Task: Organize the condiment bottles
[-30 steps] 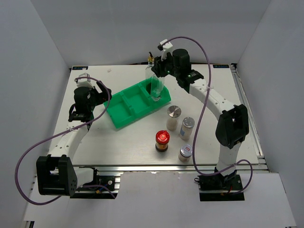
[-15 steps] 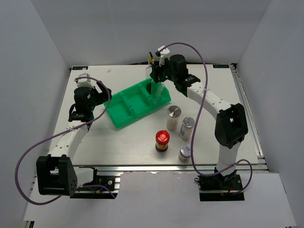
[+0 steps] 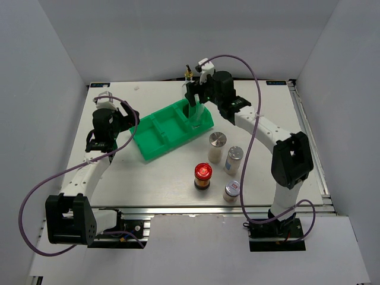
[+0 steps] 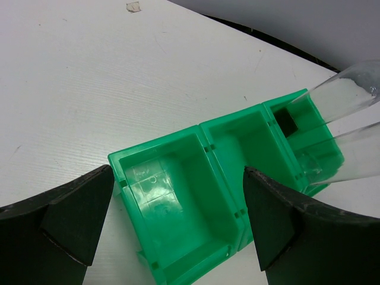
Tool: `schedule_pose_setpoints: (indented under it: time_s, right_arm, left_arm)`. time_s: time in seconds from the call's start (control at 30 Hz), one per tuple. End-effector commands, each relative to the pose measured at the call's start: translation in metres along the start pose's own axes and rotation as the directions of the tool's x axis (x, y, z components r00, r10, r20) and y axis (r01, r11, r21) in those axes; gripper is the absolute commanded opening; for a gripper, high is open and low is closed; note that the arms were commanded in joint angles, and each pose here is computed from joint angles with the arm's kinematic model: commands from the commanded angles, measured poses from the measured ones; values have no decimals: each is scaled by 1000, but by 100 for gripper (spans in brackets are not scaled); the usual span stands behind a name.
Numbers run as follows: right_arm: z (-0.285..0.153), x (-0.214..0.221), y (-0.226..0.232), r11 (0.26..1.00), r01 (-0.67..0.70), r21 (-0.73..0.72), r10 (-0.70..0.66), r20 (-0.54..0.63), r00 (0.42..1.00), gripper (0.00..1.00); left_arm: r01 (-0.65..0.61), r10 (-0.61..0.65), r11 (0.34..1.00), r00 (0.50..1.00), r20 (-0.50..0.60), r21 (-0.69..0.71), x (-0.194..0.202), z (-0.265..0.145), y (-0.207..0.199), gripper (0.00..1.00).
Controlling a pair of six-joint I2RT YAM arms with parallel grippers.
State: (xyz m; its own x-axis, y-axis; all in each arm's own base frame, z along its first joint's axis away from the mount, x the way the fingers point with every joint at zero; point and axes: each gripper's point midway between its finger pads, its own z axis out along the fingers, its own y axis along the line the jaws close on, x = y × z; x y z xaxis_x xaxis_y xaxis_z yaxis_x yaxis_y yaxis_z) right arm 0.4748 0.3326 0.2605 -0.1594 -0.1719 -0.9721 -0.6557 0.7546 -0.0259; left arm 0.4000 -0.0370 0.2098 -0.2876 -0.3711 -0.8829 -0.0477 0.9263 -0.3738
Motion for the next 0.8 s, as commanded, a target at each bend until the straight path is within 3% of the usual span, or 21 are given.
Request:
schedule_pose_setpoints:
  time_s: [0.0, 0.4, 0.53, 0.77]
  right_arm:
    - [-26, -49, -9, 998, -7, 65, -1, 131, 991, 89]
    - [-60, -98, 0, 995, 92, 28, -96, 193, 977, 89]
    - [-58, -121, 5, 993, 114, 0, -111, 249, 962, 89]
    - [-36, -140, 17, 989, 115, -91, -89, 250, 964, 89]
  left_arm:
    - [-2, 1, 1000, 999, 49, 27, -19, -8, -9, 98]
    - [1, -3, 999, 999, 49, 51, -19, -10, -14, 98]
    - [2, -5, 998, 999, 44, 59, -18, -9, -15, 98]
    - [2, -4, 998, 999, 48, 60, -19, -10, -15, 98]
